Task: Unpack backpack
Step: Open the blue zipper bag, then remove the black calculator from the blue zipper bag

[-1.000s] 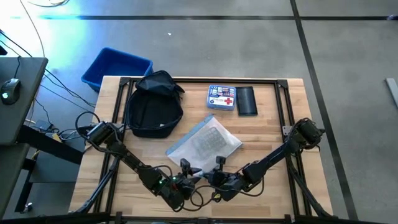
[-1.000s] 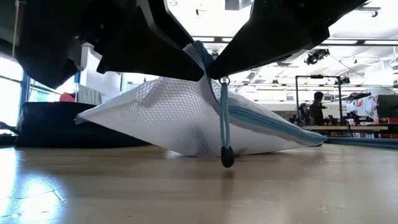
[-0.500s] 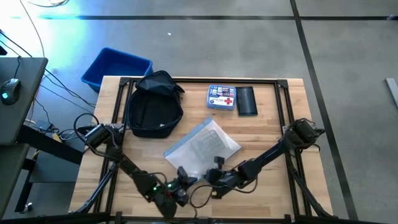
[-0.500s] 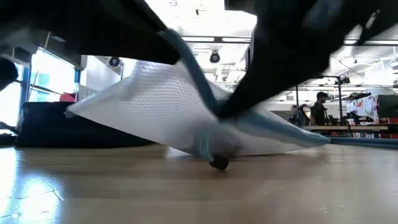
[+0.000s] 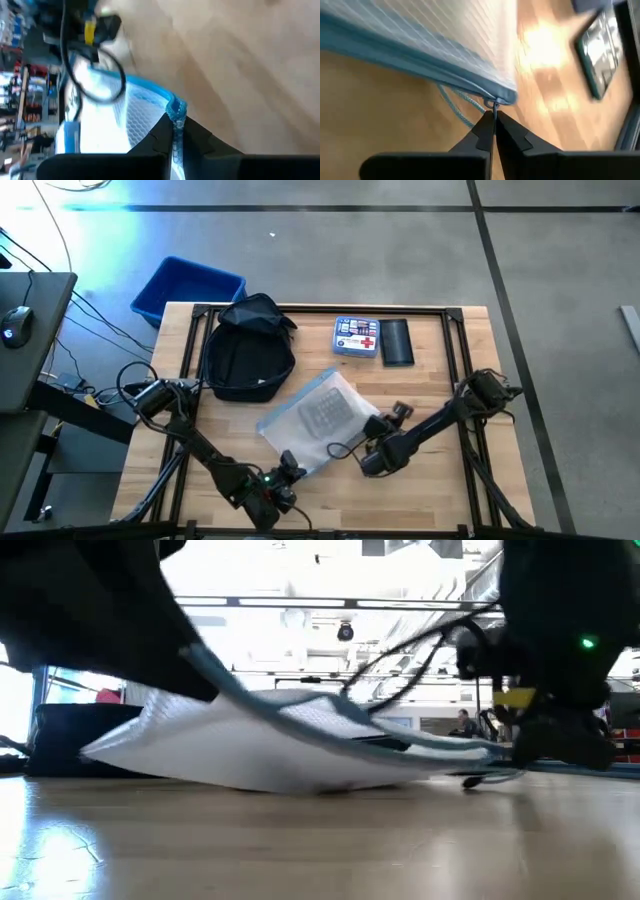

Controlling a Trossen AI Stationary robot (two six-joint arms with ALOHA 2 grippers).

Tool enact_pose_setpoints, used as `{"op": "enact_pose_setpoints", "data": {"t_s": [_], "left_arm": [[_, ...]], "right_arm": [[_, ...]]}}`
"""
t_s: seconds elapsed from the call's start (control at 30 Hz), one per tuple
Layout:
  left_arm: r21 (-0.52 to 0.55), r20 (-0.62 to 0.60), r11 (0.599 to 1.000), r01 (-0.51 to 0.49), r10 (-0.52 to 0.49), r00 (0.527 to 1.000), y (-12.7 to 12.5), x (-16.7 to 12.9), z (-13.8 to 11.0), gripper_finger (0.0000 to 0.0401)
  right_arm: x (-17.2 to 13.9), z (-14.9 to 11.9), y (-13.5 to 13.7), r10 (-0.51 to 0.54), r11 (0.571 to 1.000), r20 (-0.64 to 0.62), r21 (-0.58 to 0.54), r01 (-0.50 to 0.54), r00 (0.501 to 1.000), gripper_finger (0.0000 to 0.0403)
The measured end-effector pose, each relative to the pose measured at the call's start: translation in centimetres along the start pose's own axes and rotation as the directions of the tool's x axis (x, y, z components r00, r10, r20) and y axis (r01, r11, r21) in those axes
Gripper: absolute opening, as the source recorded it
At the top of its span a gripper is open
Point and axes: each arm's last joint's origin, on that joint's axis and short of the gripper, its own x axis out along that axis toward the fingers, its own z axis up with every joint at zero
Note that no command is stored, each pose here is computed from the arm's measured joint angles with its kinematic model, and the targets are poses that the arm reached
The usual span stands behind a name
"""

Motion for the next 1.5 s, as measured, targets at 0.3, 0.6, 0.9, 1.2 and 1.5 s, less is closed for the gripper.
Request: {"op": "enact_pose_setpoints", "data": {"t_s": [0.3, 0.6, 0.9, 1.2, 1.5], "left_arm": [[-0.031, -0.185, 0.995, -0.093, 0.086, 0.979, 0.2, -0.7, -2.5, 0.0019], [-0.177, -0.021, 0.976, -0.128, 0.127, 0.992, 1.9, -3.3, 2.5, 0.0071], [-0.179, 0.029, 0.973, -0.144, 0.151, 0.988, 2.2, -3.3, 3.4, 0.0081], [-0.210, -0.158, 0.917, -0.340, 0.311, 0.937, 3.4, -2.3, 0.5, 0.0081], [-0.225, -0.452, 0.879, -0.420, 0.287, 0.844, 7.1, 0.3, -4.1, 0.0066]], "right_arm": [[-0.6, -0.4, 2.2, 0.179, 0.984, 0.075, -0.026, -0.177, 0.981, 0.0000], [-2.6, 0.6, 2.9, 0.240, 0.971, 0.118, -0.049, -0.235, 0.964, 0.0000], [-5.0, 0.6, 3.4, 0.245, 0.969, 0.228, -0.088, -0.230, 0.943, 0.0001], [-8.1, 1.7, 5.4, 0.433, 0.893, 0.341, -0.290, -0.345, 0.834, 0.0068], [-12.7, 2.9, 7.1, 0.634, 0.759, 0.461, -0.523, -0.387, 0.620, 0.0160]]}}
